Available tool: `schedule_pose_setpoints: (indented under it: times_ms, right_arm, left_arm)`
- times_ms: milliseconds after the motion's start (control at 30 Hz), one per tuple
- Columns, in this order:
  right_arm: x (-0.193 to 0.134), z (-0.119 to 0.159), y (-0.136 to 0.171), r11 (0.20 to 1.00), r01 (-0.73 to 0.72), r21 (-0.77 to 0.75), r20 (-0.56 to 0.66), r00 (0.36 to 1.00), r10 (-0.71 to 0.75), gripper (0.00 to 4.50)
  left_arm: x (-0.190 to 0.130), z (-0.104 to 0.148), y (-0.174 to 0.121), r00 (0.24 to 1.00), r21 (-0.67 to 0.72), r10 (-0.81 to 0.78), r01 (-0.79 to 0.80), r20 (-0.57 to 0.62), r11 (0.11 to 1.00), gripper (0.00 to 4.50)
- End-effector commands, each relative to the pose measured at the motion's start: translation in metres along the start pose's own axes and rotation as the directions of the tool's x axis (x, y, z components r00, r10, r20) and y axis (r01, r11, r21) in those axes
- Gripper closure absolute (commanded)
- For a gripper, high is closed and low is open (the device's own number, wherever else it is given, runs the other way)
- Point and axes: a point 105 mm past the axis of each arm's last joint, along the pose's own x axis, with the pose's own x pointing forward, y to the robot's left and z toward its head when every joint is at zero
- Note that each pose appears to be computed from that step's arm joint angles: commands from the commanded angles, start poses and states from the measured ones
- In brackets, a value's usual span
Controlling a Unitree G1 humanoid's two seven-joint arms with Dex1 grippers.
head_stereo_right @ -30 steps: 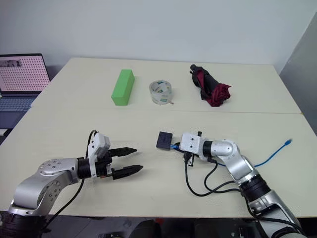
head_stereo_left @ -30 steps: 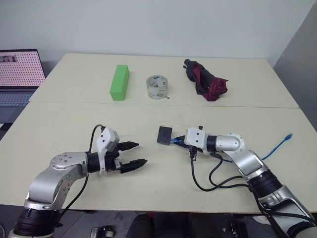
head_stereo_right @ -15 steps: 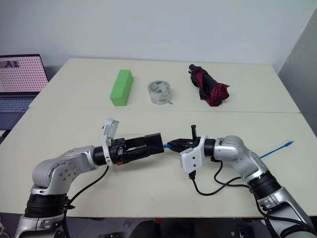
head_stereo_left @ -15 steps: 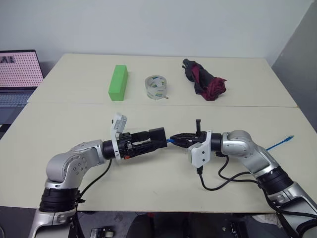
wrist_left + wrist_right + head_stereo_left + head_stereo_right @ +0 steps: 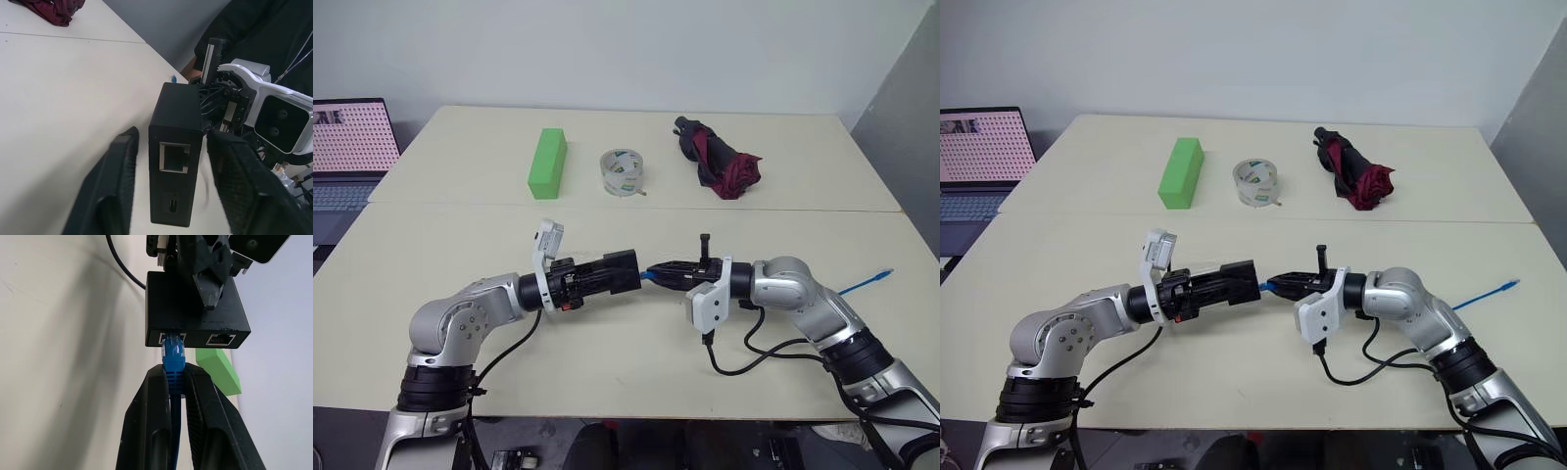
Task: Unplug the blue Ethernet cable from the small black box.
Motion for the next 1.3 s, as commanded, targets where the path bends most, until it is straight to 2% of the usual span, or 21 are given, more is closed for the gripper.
schedule_pose_setpoints:
  times_ms: [33,133,333,400,500,633,667,800,900,1033,1133,1300]
  right_arm:
    - [-0.002,0.008,-0.017,0.996,0.063,-0.056,0.027,0.998,-0.062,4.37]
    - [-0.001,0.010,-0.017,0.996,0.067,-0.054,0.038,0.997,-0.065,4.37]
    - [-0.002,0.014,-0.010,0.999,0.014,-0.048,0.052,0.999,-0.011,4.37]
    - [-0.009,0.013,-0.009,0.999,-0.014,-0.034,0.046,0.999,0.015,3.66]
    - [-0.017,0.013,-0.009,0.999,-0.051,0.008,0.032,0.998,0.051,3.10]
    - [-0.033,0.021,-0.013,0.963,-0.102,0.251,0.036,0.995,0.096,2.34]
    - [-0.035,0.023,-0.014,0.947,-0.109,0.301,0.042,0.994,0.101,2.30]
    - [-0.044,0.035,-0.023,0.824,-0.104,0.557,0.065,0.995,0.082,2.28]
    - [-0.044,0.039,-0.027,0.645,-0.084,0.759,0.082,0.996,0.033,2.28]
    - [-0.040,0.040,-0.022,0.494,-0.087,0.865,0.086,0.996,0.025,2.28]
    - [-0.037,0.038,-0.021,0.423,-0.087,0.902,0.086,0.996,0.022,2.28]
    - [-0.035,0.033,-0.018,0.352,-0.094,0.931,0.090,0.996,0.028,2.28]
  left_arm:
    - [-0.001,0.006,-0.005,1.000,0.031,-0.021,0.021,0.010,0.999,3.23]
    - [0.000,0.005,-0.005,1.000,0.033,-0.025,0.025,0.003,0.999,3.71]
    - [0.001,0.004,-0.006,0.999,0.039,-0.040,0.040,-0.008,0.998,3.71]
    - [0.003,0.004,-0.006,0.998,0.049,-0.053,0.054,-0.020,0.997,3.71]
    - [0.004,0.003,-0.007,0.997,0.066,-0.066,0.068,-0.033,0.996,3.71]
    - [0.008,0.003,-0.010,0.993,0.105,-0.099,0.105,-0.060,0.989,3.71]
    - [0.008,0.002,-0.011,0.992,0.112,-0.108,0.115,-0.067,0.987,3.71]
    - [0.010,0.000,-0.017,0.982,0.172,-0.144,0.164,-0.123,0.971,3.71]
    - [0.014,0.005,-0.028,0.967,0.240,-0.193,0.229,-0.163,0.943,3.71]
    - [0.018,0.012,-0.037,0.957,0.288,-0.227,0.272,-0.179,0.918,3.71]
    - [0.020,0.014,-0.042,0.952,0.307,-0.242,0.291,-0.187,0.906,3.71]
    - [0.021,0.013,-0.045,0.949,0.321,-0.247,0.300,-0.196,0.898,3.71]
